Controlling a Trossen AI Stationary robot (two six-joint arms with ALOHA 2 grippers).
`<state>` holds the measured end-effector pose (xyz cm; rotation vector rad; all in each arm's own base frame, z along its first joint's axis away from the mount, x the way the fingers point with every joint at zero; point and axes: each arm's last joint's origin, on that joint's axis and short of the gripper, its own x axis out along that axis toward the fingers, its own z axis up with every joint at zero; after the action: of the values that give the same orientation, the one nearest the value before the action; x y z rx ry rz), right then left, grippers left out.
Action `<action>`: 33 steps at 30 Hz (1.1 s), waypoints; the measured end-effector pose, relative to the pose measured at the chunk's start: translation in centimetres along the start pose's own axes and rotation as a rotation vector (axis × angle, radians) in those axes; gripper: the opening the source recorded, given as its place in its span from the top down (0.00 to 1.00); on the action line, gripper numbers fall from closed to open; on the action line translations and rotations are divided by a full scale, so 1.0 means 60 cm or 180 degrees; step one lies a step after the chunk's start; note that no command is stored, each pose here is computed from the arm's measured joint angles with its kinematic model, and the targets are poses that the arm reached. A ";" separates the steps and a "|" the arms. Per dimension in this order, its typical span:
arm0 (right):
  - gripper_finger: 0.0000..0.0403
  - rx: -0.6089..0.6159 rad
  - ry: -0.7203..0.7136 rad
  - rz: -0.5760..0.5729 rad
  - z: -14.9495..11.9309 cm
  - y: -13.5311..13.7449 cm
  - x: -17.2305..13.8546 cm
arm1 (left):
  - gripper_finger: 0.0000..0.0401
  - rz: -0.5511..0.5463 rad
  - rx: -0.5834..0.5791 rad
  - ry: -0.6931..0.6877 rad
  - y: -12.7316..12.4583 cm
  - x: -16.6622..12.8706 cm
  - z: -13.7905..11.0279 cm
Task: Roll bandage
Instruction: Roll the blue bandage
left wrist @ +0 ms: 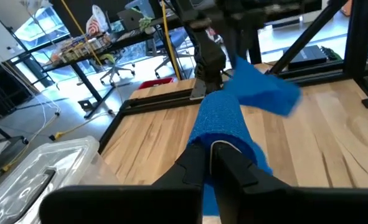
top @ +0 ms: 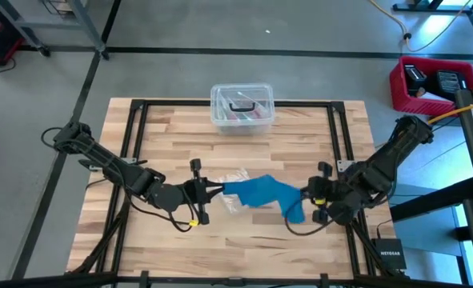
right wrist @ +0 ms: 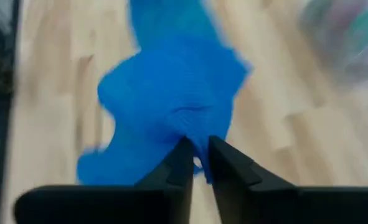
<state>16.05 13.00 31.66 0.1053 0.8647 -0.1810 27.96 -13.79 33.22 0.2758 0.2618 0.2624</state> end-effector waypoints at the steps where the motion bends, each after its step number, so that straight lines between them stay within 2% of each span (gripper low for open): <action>1: 0.82 0.0035 0.0077 0.0048 -0.003 0.001 0.002 | 0.98 0.0001 0.0002 -0.0003 0.000 0.000 0.000; 9: 0.46 0.0322 0.0443 0.0289 -0.008 -0.004 -0.007 | 0.98 -0.0009 0.0095 -0.0004 0.000 0.000 0.000; 11: 0.38 0.0224 0.0185 0.0163 -0.003 -0.006 -0.007 | 0.98 -0.0001 0.0117 -0.0082 0.001 0.000 0.005; 15: 0.28 -0.0035 -0.0804 -0.0476 -0.003 -0.003 0.022 | 0.98 0.0081 0.0168 -0.0479 0.006 -0.002 0.031; 18: 0.26 -0.0148 -0.1163 -0.0499 -0.016 0.009 0.065 | 0.98 0.0167 0.0186 -0.0737 0.013 -0.008 0.049; 21: 0.27 -0.0084 -0.1477 -0.0135 -0.019 0.025 0.099 | 0.98 0.0234 0.0274 -0.0854 0.020 -0.012 0.058; 24: 0.28 -0.0060 -0.1888 0.0250 -0.016 0.041 0.110 | 0.98 0.0281 0.0299 -0.0872 0.024 -0.010 0.060; 29: 0.31 -0.0118 -0.2200 -0.0043 -0.009 0.042 0.142 | 0.98 0.0330 0.0256 -0.0885 0.034 -0.002 0.061; 33: 0.33 -0.0075 -0.2216 -0.0046 0.007 0.036 0.174 | 0.98 0.0356 0.0194 -0.0879 0.039 0.002 0.060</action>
<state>23.41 13.83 23.99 0.0093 0.1736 -0.2031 28.62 -12.44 37.24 0.3835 -0.0188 0.3233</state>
